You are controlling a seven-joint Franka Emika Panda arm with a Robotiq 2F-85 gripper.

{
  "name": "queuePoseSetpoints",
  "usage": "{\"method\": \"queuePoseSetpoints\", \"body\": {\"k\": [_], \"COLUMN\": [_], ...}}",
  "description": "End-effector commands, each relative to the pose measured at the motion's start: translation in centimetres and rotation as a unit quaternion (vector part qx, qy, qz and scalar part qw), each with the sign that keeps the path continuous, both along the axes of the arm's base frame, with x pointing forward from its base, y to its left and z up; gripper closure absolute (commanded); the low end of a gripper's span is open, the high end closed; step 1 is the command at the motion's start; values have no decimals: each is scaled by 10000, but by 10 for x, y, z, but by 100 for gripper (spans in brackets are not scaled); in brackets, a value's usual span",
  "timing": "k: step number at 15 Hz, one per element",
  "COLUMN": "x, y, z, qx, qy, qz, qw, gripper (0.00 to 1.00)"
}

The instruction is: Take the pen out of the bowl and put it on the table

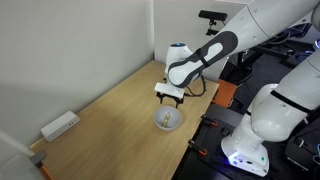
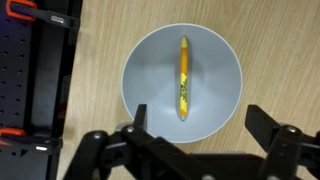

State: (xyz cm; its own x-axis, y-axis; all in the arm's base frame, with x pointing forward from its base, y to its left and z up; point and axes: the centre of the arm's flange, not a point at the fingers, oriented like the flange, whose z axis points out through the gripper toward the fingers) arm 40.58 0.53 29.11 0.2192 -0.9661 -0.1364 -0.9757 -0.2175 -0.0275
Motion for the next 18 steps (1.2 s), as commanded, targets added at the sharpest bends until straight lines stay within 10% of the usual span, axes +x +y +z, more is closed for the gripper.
{"method": "queuePoseSetpoints", "body": {"k": [1, 18], "x": [21, 30], "y": [-4, -12], "z": [-20, -88], "qx": [-123, -255], "qy": [-86, -74], "qz": [-16, 89], "qw": [9999, 9996], "gripper": [0, 0]}}
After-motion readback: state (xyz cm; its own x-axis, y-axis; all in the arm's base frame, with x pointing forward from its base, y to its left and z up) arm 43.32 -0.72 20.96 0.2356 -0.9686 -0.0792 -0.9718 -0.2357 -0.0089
